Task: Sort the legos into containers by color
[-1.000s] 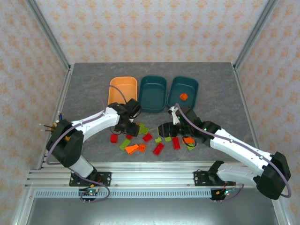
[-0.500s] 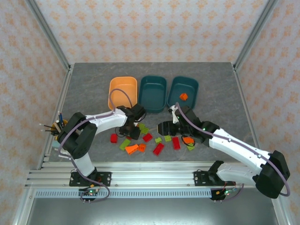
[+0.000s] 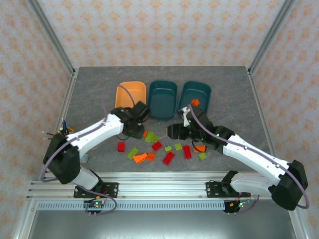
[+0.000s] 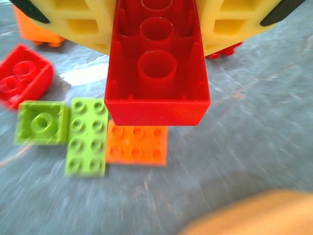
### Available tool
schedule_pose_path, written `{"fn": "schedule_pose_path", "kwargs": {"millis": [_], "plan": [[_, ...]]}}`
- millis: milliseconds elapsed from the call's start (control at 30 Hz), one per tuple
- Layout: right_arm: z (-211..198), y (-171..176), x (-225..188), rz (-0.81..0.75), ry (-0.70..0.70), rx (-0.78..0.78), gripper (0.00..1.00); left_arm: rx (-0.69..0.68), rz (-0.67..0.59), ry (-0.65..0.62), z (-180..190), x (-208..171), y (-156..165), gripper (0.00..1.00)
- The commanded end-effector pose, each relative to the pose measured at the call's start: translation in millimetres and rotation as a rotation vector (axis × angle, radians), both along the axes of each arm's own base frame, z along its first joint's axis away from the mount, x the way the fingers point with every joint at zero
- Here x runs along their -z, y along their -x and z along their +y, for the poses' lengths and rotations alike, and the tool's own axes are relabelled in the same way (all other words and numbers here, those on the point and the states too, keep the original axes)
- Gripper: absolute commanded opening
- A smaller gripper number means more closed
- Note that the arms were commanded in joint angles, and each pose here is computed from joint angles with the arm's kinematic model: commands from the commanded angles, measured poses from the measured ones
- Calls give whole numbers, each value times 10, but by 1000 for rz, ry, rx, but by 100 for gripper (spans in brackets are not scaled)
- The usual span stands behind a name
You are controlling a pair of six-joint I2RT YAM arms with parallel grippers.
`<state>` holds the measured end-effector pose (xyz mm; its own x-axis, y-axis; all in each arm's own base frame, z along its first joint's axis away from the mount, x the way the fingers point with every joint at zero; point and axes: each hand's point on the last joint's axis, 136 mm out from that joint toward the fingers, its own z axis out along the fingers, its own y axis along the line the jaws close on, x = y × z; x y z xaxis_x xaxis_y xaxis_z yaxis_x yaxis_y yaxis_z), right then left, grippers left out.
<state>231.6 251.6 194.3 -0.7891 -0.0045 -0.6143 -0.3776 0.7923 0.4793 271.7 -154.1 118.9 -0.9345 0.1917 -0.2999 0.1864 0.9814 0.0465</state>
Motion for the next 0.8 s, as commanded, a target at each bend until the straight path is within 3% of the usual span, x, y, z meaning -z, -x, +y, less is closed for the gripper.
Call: {"fn": "schedule_pose_path", "kwargs": {"millis": [0,200,400,567,767], "plan": [[32,-245,-425,-107,-55,84,65,-135,-41,-15,314,-409,-161,28],[45,-556,-761,-183,-84,205,66,-294,-56,-33,620,-549,-953,28],[102,-829,-815,-161,-100,267,67,-393,13,-87,819,-92,-1612,28],[32,-1026,-671,-70,-87,337,67,-408,79,-75,840,331,-1861,30],[-118,-997,-385,17,8,367,67,-388,122,-73,789,596,-1947,33]]}}
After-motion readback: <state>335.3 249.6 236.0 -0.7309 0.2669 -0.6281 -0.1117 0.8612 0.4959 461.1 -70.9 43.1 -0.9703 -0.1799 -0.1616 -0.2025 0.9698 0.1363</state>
